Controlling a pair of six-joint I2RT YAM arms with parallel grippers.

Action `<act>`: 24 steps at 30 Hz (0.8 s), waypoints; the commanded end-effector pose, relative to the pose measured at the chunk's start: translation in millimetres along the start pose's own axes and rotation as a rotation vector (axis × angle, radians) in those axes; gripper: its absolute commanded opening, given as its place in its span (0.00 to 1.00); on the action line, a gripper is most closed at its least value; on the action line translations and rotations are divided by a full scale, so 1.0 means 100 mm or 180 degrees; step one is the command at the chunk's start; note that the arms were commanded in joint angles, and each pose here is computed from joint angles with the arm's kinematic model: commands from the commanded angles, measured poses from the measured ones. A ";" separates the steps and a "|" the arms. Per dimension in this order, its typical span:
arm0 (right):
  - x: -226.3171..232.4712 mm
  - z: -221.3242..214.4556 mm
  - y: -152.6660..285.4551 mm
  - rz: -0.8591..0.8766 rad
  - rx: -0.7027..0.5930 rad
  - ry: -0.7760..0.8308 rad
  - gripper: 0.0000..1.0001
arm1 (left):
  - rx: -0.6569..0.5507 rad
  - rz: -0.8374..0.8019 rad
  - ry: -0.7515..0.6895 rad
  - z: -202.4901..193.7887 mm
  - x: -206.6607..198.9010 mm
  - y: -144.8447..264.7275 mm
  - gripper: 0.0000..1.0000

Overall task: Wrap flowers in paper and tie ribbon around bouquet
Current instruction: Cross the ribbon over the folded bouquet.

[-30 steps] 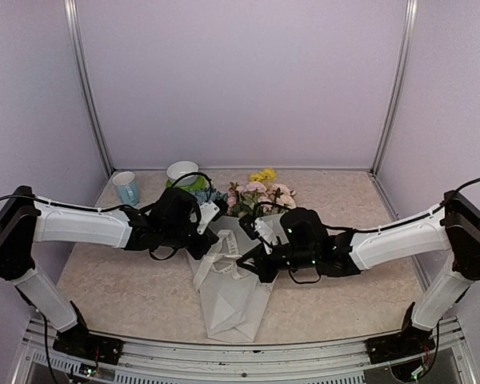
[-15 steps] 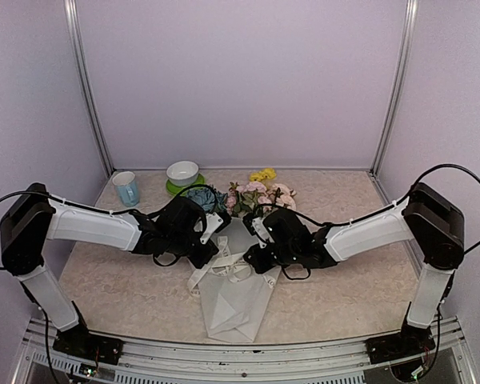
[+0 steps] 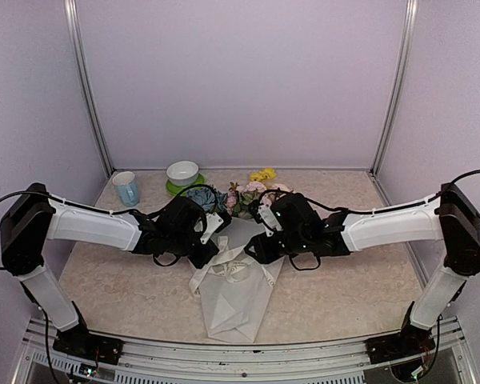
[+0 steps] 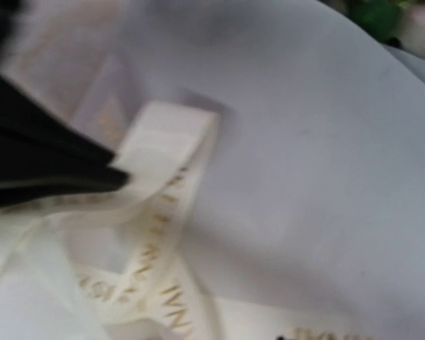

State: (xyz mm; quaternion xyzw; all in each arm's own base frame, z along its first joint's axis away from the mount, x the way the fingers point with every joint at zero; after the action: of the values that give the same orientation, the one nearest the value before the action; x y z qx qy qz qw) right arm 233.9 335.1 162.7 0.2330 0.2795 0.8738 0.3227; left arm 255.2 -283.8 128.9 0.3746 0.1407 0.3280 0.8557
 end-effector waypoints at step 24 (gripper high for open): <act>0.62 -0.17 0.04 0.0981 0.0252 0.0604 0.30 | -0.0085 -0.0053 -0.0025 0.12 -0.04 0.02 0.00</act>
State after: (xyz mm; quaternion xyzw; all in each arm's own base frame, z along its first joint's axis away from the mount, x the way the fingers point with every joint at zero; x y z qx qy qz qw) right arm 204.2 344.0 160.6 0.2424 0.3220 0.8831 0.2404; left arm 257.1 -286.9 131.8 0.3720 0.1403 0.3265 0.8575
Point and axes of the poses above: each gripper's point midway between its finger pads, its own y axis back along the fingers, its own x axis along the line the jaws close on, z = x × y, the point moved 8 cm from there along y, back along the fingers, and after that the axes turned 4 degrees about y, right-handed, at the moved point
